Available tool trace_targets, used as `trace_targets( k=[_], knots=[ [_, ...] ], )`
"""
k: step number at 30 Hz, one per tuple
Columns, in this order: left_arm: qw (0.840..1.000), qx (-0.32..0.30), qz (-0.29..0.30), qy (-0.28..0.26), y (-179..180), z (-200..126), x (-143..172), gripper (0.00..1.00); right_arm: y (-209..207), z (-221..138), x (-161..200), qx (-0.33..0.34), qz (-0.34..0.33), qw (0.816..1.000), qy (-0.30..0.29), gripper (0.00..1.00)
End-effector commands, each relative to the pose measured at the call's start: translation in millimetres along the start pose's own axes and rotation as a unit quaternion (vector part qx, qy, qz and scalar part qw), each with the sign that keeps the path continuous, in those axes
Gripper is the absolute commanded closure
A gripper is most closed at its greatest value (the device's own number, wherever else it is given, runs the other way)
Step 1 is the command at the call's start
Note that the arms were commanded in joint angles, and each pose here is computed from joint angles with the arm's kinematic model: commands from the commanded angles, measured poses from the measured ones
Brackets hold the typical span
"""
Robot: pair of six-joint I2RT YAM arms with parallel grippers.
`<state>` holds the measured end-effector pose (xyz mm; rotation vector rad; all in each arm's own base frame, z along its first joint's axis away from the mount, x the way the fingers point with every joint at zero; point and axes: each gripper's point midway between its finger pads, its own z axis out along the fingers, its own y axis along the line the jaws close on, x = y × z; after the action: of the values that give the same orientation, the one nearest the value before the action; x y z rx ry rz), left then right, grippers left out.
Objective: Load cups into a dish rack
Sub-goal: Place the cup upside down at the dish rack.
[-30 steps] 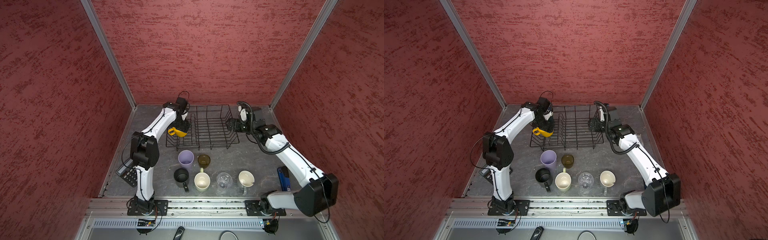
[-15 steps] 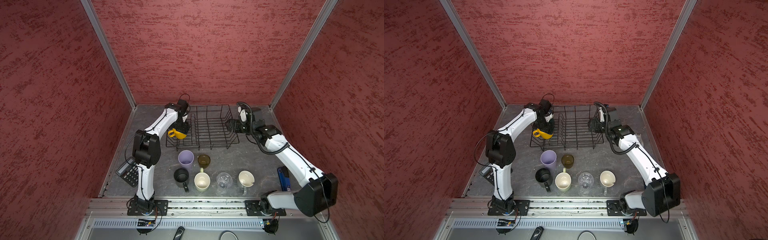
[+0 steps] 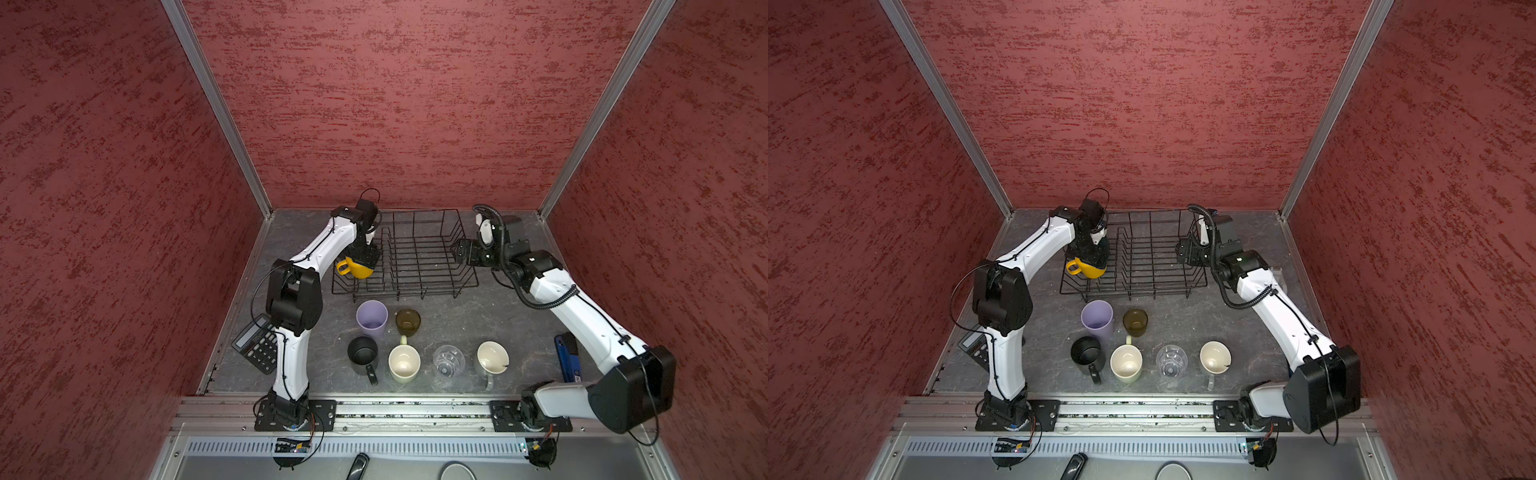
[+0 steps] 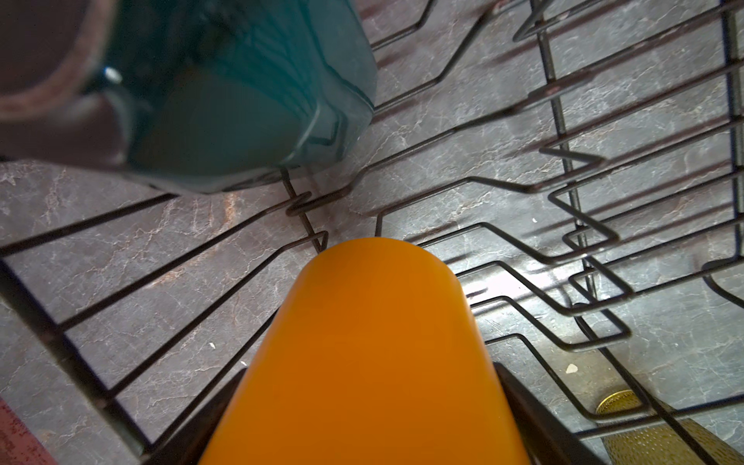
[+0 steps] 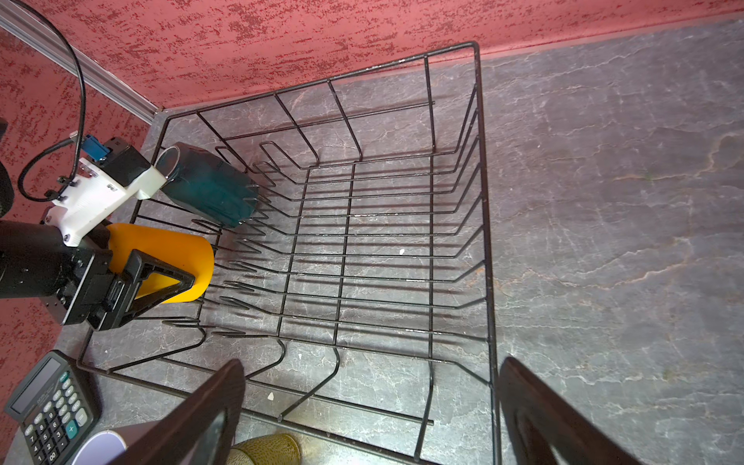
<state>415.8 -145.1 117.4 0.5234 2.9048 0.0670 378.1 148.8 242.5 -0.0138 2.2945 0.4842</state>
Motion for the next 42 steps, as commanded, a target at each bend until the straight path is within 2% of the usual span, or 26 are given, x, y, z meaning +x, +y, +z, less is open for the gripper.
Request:
trace_targets(
  k=[1, 5, 11, 22, 27, 39, 42],
  knots=[
    [1.000, -0.007, -0.003, 0.019, -1.5, 18.6, 0.4, 0.70, 0.7, -3.2, -4.6, -0.005, 0.003, 1.000, -0.012, 0.01],
    [0.999, -0.028, -0.001, 0.026, 1.2, 20.2, 1.6, 0.65, 0.8, -2.6, -4.3, -0.006, 0.003, 1.000, -0.011, 0.01],
    [0.999, -0.028, -0.019, 0.037, -0.1, 26.4, 4.0, 0.61, 0.7, -1.9, -3.6, -0.005, 0.001, 1.000, -0.009, 0.01],
    [0.997, -0.013, -0.062, 0.043, -6.5, 34.2, 6.9, 0.39, -1.5, -2.9, -2.1, 0.000, -0.003, 1.000, -0.008, 0.01],
    [0.996, 0.000, -0.073, 0.045, -12.1, 39.5, 9.5, 0.21, -1.5, -3.0, -1.1, -0.001, -0.003, 1.000, -0.007, 0.01],
    [0.995, 0.017, -0.085, 0.055, -18.0, 47.8, 14.9, 0.09, -2.4, -3.4, 0.7, 0.000, -0.002, 1.000, -0.006, 0.01],
    [0.994, 0.027, -0.086, 0.058, -20.6, 49.6, 16.2, 0.03, -3.0, -3.3, 1.2, 0.001, -0.002, 1.000, -0.006, 0.01]
  ],
)
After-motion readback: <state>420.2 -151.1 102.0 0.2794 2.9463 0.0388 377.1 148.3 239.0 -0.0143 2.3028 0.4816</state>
